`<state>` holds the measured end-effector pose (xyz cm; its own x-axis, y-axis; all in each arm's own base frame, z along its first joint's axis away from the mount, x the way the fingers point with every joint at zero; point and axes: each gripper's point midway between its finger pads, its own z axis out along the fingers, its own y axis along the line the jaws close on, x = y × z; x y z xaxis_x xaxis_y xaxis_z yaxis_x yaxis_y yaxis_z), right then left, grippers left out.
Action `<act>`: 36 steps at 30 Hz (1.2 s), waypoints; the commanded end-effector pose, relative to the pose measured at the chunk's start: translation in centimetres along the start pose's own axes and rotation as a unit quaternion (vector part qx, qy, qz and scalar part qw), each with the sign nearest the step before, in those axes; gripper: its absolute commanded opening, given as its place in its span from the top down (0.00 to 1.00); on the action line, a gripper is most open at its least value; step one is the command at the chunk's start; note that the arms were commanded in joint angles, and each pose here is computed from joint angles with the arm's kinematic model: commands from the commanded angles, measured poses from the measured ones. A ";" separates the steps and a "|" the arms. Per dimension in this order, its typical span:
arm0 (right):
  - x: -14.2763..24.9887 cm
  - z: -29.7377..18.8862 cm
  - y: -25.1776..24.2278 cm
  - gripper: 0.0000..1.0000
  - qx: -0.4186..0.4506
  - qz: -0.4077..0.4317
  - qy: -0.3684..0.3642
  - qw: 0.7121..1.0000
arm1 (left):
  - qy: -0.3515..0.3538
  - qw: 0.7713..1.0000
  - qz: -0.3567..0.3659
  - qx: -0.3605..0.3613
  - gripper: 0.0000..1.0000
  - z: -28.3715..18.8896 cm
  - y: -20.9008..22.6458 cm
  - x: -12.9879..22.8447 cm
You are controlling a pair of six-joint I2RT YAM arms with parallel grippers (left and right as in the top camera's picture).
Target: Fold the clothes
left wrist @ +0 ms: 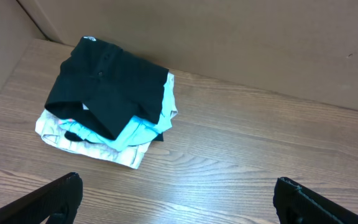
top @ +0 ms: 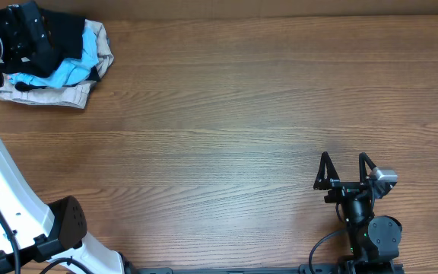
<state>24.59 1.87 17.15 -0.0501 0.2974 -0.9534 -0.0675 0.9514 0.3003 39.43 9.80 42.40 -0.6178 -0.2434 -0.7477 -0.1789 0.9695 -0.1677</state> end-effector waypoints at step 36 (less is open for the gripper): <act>0.1 0.0 0.0 0.00 0.000 0.000 -0.003 1.000 | 0.101 0.995 -0.018 0.010 0.00 -0.6 -1.1 7.9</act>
<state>24.59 1.87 17.12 -0.0516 0.2976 -0.9533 -0.0670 0.9514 0.3007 37.20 8.51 37.06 -0.7435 -0.2772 -0.6086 -0.1996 0.9606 -0.1936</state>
